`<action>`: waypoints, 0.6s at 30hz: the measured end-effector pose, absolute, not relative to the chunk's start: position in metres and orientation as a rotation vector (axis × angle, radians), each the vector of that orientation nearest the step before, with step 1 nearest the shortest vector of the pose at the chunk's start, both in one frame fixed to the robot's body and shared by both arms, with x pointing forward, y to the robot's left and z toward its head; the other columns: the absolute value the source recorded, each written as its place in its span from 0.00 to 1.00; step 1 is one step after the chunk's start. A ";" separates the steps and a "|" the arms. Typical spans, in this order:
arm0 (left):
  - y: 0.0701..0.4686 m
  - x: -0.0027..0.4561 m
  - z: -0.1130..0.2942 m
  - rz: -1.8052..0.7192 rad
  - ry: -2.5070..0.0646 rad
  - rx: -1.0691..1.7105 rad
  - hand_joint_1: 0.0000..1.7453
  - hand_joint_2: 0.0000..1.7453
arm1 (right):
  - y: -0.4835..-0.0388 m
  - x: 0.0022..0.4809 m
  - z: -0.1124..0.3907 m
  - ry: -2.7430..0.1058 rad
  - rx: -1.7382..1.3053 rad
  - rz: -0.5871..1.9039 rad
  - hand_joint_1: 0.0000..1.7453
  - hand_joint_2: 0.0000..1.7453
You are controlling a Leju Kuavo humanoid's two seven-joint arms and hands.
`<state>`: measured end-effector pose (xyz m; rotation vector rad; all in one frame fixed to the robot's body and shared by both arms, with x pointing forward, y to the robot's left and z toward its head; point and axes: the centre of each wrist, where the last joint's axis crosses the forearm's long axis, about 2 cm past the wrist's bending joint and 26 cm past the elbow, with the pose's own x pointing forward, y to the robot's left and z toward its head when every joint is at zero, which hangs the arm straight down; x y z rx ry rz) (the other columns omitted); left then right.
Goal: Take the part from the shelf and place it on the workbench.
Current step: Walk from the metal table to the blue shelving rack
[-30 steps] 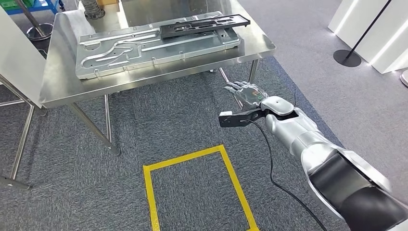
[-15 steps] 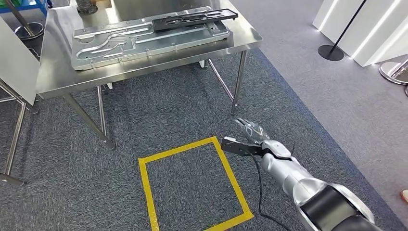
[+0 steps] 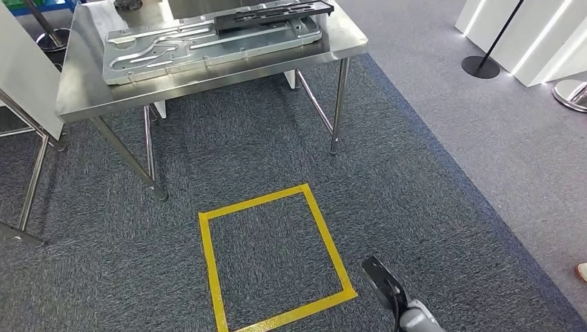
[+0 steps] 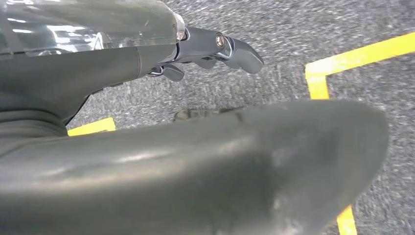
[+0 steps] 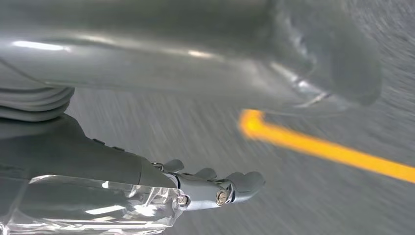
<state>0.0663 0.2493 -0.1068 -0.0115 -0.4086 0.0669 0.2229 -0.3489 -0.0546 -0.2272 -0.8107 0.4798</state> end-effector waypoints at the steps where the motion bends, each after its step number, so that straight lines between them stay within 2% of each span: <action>1: 0.249 0.069 -0.106 0.060 -0.413 -0.010 0.00 0.00 | -0.351 0.208 -0.062 -0.769 -0.193 0.394 0.00 0.00; 6: 0.245 0.078 -0.104 0.036 -0.424 -0.015 0.00 0.00 | -0.359 0.145 -0.086 -0.601 -0.128 0.081 0.00 0.00; 14: 0.239 0.075 -0.104 0.029 -0.422 -0.006 0.00 0.00 | -0.350 0.102 -0.098 -0.443 -0.106 -0.107 0.00 0.00; 15: 0.239 0.075 -0.104 0.028 -0.422 -0.003 0.00 0.00 | -0.347 0.100 -0.099 -0.428 -0.103 -0.113 0.00 0.25; 18: 0.239 0.076 -0.104 0.014 -0.421 0.026 0.00 0.75 | -0.339 0.098 -0.100 -0.396 -0.104 -0.112 0.00 1.00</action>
